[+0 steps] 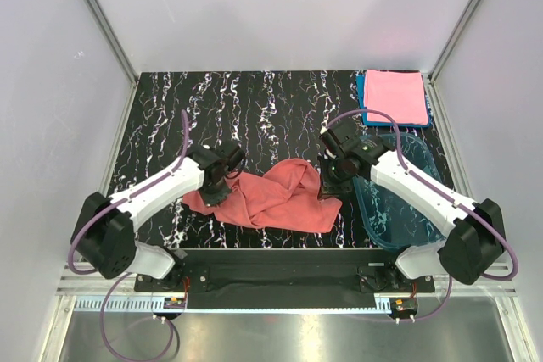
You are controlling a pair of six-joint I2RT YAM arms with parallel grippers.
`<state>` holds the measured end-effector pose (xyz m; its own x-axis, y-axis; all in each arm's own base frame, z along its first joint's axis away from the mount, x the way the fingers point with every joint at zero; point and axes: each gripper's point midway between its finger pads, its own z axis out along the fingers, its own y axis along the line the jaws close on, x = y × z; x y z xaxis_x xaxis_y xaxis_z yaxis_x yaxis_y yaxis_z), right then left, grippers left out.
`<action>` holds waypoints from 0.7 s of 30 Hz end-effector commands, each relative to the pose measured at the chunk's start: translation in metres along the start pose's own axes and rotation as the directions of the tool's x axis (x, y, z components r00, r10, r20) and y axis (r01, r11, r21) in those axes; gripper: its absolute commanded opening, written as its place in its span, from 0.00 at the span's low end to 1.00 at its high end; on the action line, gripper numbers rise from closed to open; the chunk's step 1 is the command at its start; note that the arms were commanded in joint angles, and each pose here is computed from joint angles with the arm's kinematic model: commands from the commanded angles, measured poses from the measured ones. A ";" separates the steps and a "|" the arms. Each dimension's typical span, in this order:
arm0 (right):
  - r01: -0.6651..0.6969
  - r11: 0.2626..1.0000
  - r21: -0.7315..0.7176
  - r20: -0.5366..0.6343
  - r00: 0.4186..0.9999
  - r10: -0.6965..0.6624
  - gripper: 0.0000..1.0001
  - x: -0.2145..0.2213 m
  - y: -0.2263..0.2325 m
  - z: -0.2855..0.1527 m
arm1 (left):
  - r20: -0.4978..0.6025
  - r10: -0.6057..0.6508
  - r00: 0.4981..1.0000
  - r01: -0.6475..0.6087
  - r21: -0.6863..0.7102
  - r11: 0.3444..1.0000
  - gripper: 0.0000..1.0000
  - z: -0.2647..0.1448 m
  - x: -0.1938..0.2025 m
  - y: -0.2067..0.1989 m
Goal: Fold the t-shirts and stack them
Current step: Flatten the tshirt out
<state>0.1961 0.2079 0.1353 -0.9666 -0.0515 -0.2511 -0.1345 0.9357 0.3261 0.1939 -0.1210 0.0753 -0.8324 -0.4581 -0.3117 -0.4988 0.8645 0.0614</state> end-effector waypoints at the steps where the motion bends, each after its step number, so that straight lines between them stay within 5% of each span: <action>1: 0.033 0.997 0.066 0.038 0.999 -0.036 0.00 -0.012 -0.008 -0.003 | 0.079 -0.041 0.996 0.034 0.095 0.995 0.00 -0.039 -0.029 -0.001; 5: 0.071 0.966 0.248 0.038 0.996 -0.083 0.00 -0.016 -0.040 -0.009 | 0.250 -0.121 0.961 0.043 0.297 0.954 0.00 -0.132 -0.088 0.007; 10: 0.094 0.944 0.315 0.106 0.985 -0.133 0.00 -0.031 -0.050 -0.026 | 0.424 -0.359 0.831 0.081 0.547 0.833 0.00 -0.244 -0.147 0.045; 17: 0.013 0.935 0.353 0.260 0.959 -0.112 0.00 -0.059 -0.059 -0.067 | 0.516 -0.478 0.711 0.019 0.665 0.747 0.00 -0.318 -0.167 0.081; 21: -0.041 0.945 0.324 0.343 0.936 -0.077 0.00 -0.073 -0.065 -0.096 | 0.509 -0.426 0.748 -0.018 0.658 0.753 0.00 -0.307 -0.157 0.075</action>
<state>0.2437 0.1386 0.1821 -0.8816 -0.0448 -0.4699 -0.0672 0.9973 0.0310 0.2057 -0.0392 0.4290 -0.2355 -0.6526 -0.7202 -0.2363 0.7572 -0.6089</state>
